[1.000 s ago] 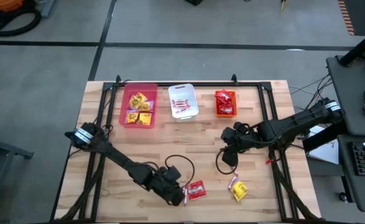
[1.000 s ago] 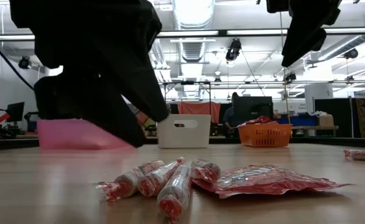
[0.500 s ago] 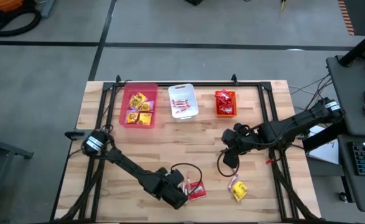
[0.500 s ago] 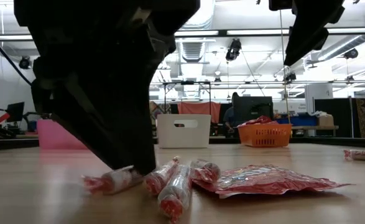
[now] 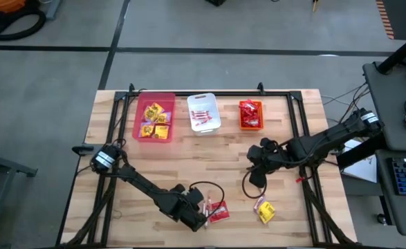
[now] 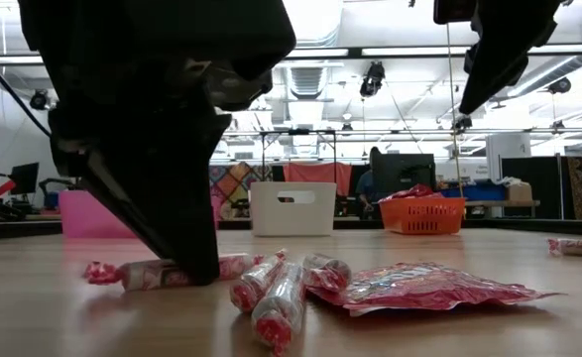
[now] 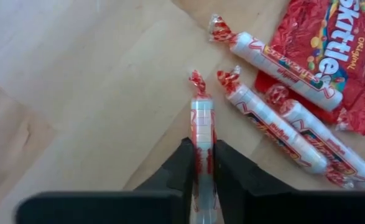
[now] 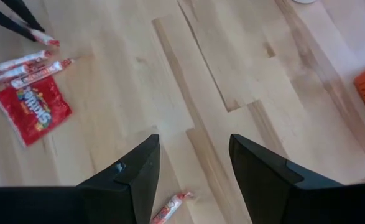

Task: Sort candy
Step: Put the white candy into the white bin

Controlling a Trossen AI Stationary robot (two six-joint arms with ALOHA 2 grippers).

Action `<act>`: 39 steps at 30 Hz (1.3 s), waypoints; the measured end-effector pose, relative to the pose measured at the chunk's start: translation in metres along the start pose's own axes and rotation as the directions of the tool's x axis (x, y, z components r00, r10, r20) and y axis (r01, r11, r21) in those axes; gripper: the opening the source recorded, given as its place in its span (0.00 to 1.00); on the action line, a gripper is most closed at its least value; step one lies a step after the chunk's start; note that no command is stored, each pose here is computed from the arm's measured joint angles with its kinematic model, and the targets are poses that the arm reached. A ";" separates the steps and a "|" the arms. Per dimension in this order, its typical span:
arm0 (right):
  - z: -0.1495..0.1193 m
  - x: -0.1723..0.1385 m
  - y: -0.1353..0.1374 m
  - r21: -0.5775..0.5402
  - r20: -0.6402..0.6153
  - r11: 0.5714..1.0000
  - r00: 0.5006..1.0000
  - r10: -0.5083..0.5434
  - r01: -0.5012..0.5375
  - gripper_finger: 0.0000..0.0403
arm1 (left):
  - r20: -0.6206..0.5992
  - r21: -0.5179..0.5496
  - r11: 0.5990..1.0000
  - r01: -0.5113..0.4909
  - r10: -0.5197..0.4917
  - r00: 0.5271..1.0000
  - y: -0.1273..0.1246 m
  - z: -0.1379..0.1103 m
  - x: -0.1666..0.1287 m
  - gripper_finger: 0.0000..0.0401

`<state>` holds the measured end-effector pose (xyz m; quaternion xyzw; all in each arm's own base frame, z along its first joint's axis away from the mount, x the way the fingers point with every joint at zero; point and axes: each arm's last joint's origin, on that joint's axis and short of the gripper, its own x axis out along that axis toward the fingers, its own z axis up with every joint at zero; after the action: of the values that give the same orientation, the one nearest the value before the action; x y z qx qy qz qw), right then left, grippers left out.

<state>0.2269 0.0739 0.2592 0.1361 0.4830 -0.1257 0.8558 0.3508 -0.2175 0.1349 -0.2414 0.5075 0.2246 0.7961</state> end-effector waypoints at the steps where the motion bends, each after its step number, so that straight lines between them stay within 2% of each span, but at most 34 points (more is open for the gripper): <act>1: -0.001 0.001 0.000 -0.002 0.004 1.000 1.000 -0.007 0.007 0.46 | -0.001 0.002 1.000 -0.002 0.002 1.000 0.000 0.000 0.000 0.05; 7: -0.008 0.010 -0.001 -0.042 0.012 0.999 1.000 -0.013 0.013 0.44 | -0.007 0.036 0.999 -0.001 0.001 1.000 -0.001 0.000 -0.002 0.03; 13: -0.016 0.028 0.003 -0.125 0.101 0.992 0.994 0.047 -0.034 0.42 | -0.011 0.127 0.992 0.029 -0.028 1.000 0.000 0.004 -0.016 0.01; 19: -0.023 0.048 0.004 -0.238 0.230 0.967 0.963 0.144 -0.088 0.40 | 0.125 0.208 0.977 0.038 -0.065 0.990 0.000 0.018 -0.046 0.00; 22: -0.023 0.053 0.006 -0.306 0.333 0.945 0.917 0.218 -0.114 0.40 | 0.229 0.259 0.965 0.027 -0.089 0.969 0.001 0.027 -0.067 0.00; 24: -0.022 0.055 0.007 -0.347 0.413 0.929 0.869 0.272 -0.126 0.40 | 0.289 0.320 0.947 0.020 -0.117 0.950 0.001 0.032 -0.081 0.00; 27: -0.019 0.052 0.010 -0.393 0.525 0.910 0.779 0.343 -0.135 0.41 | 0.348 0.448 0.894 0.015 -0.189 0.918 -0.003 0.038 -0.093 0.00; 31: -0.014 0.046 0.015 -0.491 0.567 0.851 0.672 0.476 -0.188 0.43 | 0.383 0.565 0.825 -0.014 -0.248 0.890 -0.008 0.044 -0.097 0.00; 34: -0.013 0.045 0.017 -0.535 0.556 0.819 0.643 0.527 -0.209 0.45 | 0.453 0.547 0.833 -0.078 -0.217 0.865 -0.007 0.051 -0.096 0.01; 37: -0.011 0.047 0.020 -0.543 0.558 0.815 0.638 0.531 -0.203 0.48 | 0.546 0.485 0.864 -0.137 -0.176 0.819 -0.006 0.064 -0.093 0.02; 39: -0.010 0.050 0.022 -0.555 0.562 0.811 0.634 0.532 -0.188 0.49 | 0.579 0.461 0.876 -0.139 -0.178 0.796 -0.007 0.071 -0.091 0.02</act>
<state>0.2524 0.0939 0.2136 -0.0244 0.1019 0.1257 0.9865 0.3703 -0.1898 0.2458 0.0433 0.2632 0.1477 0.9524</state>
